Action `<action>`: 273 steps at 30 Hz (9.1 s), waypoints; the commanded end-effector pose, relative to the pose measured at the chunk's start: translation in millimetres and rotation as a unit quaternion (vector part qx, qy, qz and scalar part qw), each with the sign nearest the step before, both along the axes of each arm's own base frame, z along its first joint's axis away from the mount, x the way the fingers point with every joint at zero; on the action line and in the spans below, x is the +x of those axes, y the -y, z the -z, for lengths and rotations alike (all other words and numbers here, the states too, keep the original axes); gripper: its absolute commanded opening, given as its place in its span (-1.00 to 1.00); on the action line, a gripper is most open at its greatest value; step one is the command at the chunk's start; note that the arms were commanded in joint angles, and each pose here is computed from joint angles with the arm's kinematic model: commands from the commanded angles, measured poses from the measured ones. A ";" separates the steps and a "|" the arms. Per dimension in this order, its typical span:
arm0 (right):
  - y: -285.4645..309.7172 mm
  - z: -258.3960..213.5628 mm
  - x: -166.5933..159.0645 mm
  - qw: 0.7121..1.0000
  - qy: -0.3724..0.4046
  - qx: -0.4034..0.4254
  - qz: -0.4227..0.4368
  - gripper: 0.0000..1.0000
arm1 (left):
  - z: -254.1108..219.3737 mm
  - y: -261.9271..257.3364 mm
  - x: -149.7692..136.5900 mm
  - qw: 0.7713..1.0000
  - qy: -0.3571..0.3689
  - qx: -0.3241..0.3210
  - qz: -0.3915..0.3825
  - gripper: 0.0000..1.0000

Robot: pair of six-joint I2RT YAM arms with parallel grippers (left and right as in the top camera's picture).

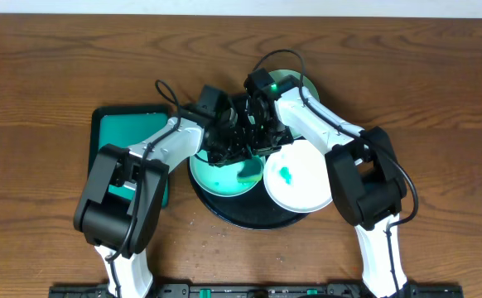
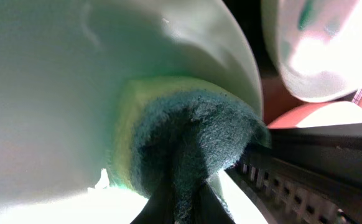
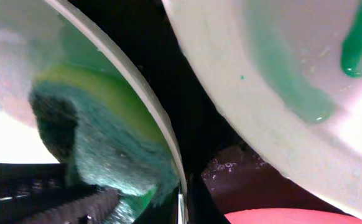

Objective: Clean dirty plates on tray and stack at the side

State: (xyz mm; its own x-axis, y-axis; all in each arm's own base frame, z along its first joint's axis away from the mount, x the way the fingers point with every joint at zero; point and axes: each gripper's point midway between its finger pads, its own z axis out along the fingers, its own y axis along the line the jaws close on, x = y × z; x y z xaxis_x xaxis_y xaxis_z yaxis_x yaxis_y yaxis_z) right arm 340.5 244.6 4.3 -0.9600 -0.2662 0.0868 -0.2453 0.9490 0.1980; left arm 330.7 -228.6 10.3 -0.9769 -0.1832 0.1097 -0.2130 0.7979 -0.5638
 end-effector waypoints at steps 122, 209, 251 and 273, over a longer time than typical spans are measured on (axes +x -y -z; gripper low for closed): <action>-22.2 4.1 -16.6 0.999 -0.025 0.027 -0.014 -0.97 | -97.8 -242.1 -9.5 0.933 0.090 0.321 -0.138 0.45; 24.9 -221.7 0.0 0.958 0.287 0.023 0.000 -0.98 | -197.2 -209.0 -102.9 0.932 0.195 0.285 -0.109 0.61; 15.4 -145.0 12.6 0.975 0.053 0.126 0.175 -0.98 | -192.5 -209.5 -106.3 0.935 0.180 0.289 -0.104 0.61; 41.8 -162.5 61.6 0.966 0.211 0.074 0.129 -0.97 | -192.3 -209.5 -106.3 0.935 0.180 0.289 -0.104 0.61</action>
State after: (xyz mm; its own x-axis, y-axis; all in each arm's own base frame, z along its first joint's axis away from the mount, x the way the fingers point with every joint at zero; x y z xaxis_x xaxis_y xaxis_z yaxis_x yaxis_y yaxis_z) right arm 404.2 205.8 145.7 -0.9525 0.0247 -0.3036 -0.0613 0.9608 0.2705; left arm 224.1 -18.4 202.4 -0.8654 -0.3068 -0.3961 -0.2822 0.9518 -0.1204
